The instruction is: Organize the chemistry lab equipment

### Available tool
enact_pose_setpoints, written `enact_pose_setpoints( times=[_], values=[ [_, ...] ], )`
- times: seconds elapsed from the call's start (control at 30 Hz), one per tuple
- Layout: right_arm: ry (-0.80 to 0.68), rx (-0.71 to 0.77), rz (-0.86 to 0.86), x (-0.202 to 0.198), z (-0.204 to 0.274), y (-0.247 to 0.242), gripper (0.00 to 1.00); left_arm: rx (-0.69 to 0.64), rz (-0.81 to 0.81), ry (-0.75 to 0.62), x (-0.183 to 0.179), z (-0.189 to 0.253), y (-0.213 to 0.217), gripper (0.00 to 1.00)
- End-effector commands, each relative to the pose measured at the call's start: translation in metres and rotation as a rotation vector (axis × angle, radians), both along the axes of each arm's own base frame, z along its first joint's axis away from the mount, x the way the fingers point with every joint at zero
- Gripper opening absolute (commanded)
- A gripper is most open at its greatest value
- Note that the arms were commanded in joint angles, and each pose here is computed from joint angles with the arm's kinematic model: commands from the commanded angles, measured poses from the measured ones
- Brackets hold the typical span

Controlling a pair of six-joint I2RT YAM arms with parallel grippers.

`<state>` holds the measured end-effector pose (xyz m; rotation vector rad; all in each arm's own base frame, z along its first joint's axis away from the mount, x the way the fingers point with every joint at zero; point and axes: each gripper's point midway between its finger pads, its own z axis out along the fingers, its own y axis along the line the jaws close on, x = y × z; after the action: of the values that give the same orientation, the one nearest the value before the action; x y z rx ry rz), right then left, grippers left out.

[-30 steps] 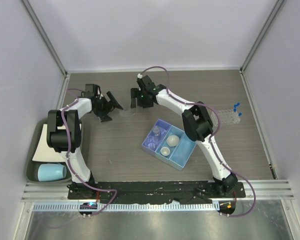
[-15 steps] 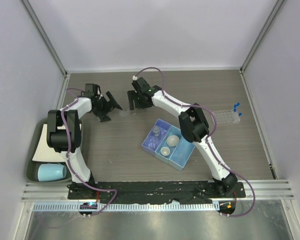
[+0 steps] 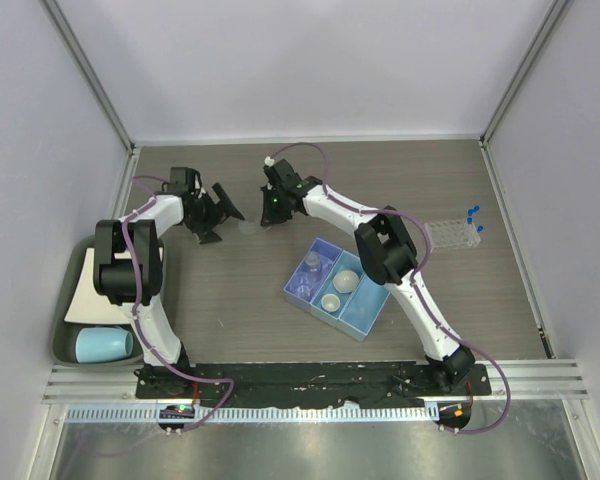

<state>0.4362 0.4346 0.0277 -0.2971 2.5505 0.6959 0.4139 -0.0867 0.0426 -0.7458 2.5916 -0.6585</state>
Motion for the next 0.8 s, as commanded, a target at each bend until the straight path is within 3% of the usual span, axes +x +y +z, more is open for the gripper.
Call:
enact_pose_setpoints(
  times=[0.0, 0.3, 0.4, 0.77],
  values=[
    [0.030, 0.028, 0.002, -0.006, -0.008, 0.006, 0.01, 0.048, 0.002, 0.040, -0.010, -0.009, 0.011, 1.00],
    [0.024, 0.051, -0.002, -0.004, -0.007, 0.009, 0.01, 0.018, 0.007, 0.050, -0.007, -0.020, 0.006, 0.96],
    [0.023, 0.052, -0.004, -0.004, -0.006, 0.008, 0.01, 0.001, 0.013, 0.059, -0.007, -0.026, 0.004, 0.90],
    [0.023, 0.061, -0.009, -0.002, -0.004, 0.001, 0.01, -0.062, 0.053, 0.056, -0.001, -0.048, -0.003, 0.55]
  ],
)
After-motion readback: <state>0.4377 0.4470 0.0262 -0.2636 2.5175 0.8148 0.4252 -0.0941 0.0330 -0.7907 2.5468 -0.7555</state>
